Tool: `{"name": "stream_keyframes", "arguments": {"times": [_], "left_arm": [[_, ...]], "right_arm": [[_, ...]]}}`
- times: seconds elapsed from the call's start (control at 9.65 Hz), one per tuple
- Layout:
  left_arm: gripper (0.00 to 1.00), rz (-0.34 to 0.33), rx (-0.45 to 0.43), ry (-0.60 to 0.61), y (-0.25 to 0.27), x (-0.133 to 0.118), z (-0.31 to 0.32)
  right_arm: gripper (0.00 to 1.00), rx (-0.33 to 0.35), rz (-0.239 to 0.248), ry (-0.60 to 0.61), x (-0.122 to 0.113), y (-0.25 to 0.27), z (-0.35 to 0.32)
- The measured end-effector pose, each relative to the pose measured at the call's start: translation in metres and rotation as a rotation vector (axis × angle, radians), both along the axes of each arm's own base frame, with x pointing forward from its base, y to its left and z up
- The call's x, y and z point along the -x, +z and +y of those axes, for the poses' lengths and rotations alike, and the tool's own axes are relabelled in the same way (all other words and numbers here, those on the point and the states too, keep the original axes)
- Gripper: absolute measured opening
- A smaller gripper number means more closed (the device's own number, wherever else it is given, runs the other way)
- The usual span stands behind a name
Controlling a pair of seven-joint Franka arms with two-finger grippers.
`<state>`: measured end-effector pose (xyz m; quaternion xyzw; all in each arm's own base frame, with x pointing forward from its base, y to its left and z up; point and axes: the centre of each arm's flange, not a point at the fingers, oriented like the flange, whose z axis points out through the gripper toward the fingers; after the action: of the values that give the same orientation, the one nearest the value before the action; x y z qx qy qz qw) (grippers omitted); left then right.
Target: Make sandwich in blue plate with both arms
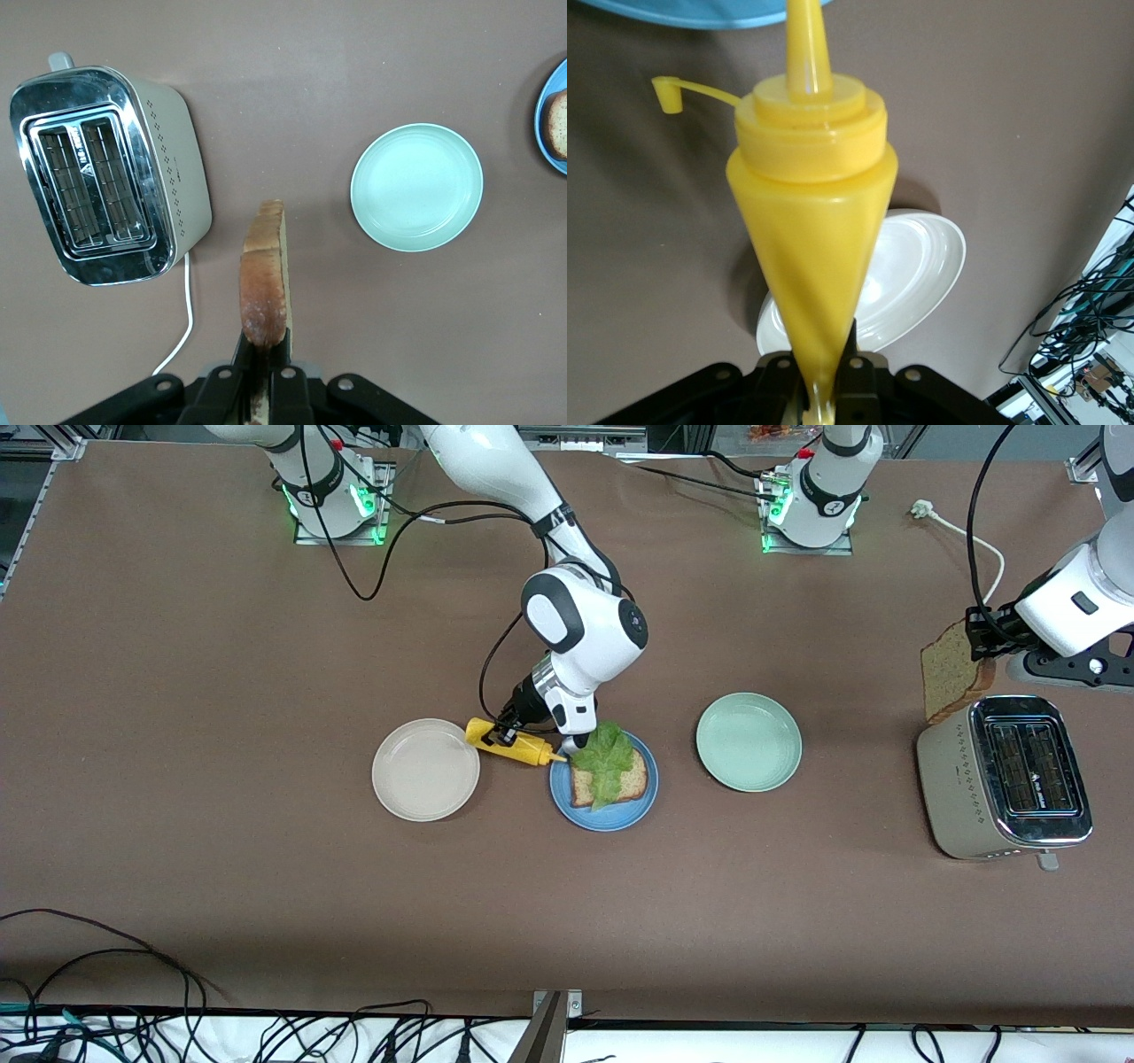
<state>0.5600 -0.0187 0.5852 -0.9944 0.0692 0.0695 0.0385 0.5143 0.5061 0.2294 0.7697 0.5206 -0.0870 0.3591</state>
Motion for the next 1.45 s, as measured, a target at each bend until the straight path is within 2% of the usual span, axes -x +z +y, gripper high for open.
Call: {"name": "stream_keyframes", "arguments": {"times": [0.31,0.41,0.52,0.62,0.83,1.04,1.35,1.45], "left_arm": [[0.09,0.000,0.000,0.000,0.000,0.000,0.000],[0.09,0.000,0.000,0.000,0.000,0.000,0.000],[0.09,0.000,0.000,0.000,0.000,0.000,0.000],[0.09,0.000,0.000,0.000,0.000,0.000,0.001],[0.09,0.000,0.000,0.000,0.000,0.000,0.001],[0.09,-0.001,0.000,0.000,0.000,0.000,0.001],[0.09,-0.006,0.001,-0.004,0.001,-0.001,-0.001],[0.09,-0.007,0.001,-0.005,0.001,-0.001,-0.001]], "right_arm": [[0.13,-0.005,-0.014,-0.001,-0.004,0.008,0.000],[0.13,-0.029,-0.015,-0.011,-0.010,0.017,-0.002],[0.13,-0.077,0.004,-0.034,-0.022,0.034,-0.011],[0.13,-0.153,0.042,-0.070,-0.038,0.056,-0.028],[0.13,-0.387,0.158,-0.145,-0.082,0.117,-0.084],[0.13,-0.615,0.253,-0.194,-0.116,0.165,-0.147],[0.13,-0.854,0.375,-0.193,-0.144,0.186,-0.237],[0.13,-0.915,0.413,-0.190,-0.150,0.184,-0.265]]}}
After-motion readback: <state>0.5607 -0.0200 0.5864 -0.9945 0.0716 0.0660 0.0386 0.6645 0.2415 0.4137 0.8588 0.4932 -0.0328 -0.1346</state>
